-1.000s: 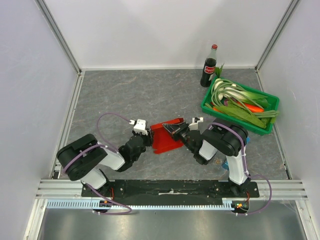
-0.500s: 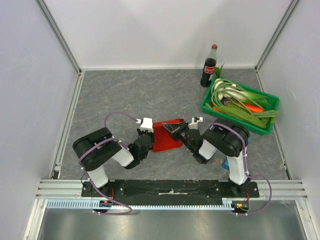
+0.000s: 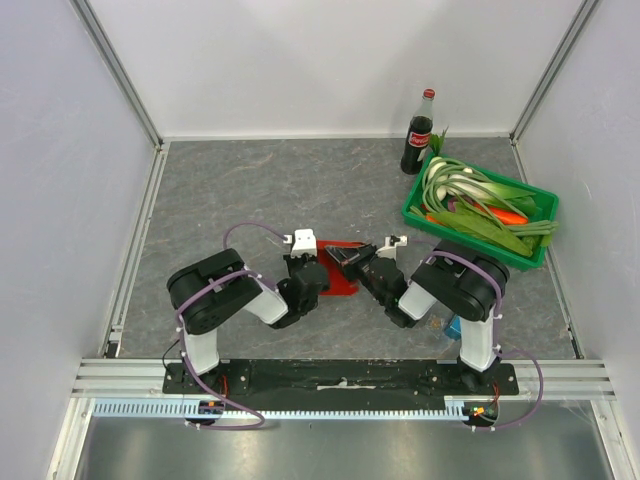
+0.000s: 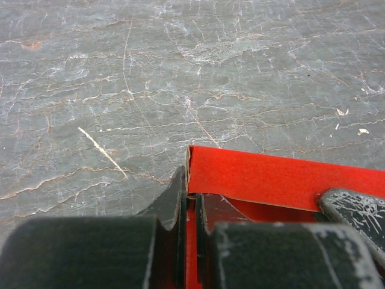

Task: Fold the paper box

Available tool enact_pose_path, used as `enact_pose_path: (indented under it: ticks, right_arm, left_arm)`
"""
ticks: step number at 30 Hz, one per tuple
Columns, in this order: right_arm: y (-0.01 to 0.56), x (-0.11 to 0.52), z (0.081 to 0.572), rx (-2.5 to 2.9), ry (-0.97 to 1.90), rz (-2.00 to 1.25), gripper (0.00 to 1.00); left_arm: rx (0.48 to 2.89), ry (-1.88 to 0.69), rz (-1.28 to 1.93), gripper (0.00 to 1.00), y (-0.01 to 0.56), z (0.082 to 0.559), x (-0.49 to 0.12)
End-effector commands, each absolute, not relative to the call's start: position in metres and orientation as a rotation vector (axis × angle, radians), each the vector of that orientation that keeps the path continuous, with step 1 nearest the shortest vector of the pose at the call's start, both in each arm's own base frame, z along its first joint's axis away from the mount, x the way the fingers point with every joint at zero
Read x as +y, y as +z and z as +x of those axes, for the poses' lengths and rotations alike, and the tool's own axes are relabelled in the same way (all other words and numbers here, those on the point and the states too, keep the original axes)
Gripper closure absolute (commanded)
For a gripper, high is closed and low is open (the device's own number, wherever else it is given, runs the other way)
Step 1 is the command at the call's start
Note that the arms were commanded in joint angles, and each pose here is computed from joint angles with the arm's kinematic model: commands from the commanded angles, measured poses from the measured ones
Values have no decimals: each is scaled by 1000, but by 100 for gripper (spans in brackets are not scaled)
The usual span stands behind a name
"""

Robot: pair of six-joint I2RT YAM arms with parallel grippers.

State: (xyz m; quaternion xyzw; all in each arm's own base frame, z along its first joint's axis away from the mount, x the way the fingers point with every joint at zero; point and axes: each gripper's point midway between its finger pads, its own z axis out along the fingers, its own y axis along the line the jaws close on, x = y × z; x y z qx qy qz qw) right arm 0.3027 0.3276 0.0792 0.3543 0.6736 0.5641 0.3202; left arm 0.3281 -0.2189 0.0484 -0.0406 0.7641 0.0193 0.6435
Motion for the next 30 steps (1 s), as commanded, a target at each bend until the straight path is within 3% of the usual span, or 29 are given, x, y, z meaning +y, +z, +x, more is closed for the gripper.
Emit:
enact_pose_path:
  ticks: [1, 13, 14, 15, 17, 23, 27, 30]
  right_arm:
    - [1, 317, 257, 2102, 1230, 863, 100]
    - [6, 318, 257, 2075, 1236, 870, 100]
    - [6, 317, 257, 2076, 1234, 871, 100]
    - [6, 317, 257, 2073, 1234, 871, 100]
    - [4, 317, 258, 2076, 1234, 872, 100]
    - [3, 317, 260, 2075, 1240, 874, 100]
    - [2, 314, 261, 2074, 1229, 878, 100]
    - [0, 313, 263, 2078, 1230, 895, 100]
  left_arm:
    - [1835, 261, -88, 98, 14, 323, -183]
    - [1925, 144, -32, 98, 15, 317, -197]
    - [1922, 105, -23, 94, 16, 316, -200]
    - [1927, 92, -6, 79, 13, 309, -194]
    - [1887, -6, -17, 60, 28, 308, -200]
    - [1866, -222, 32, 40, 47, 283, -202]
    - [1818, -377, 18, 42, 68, 255, -187]
    - [1814, -371, -36, 55, 68, 246, -168]
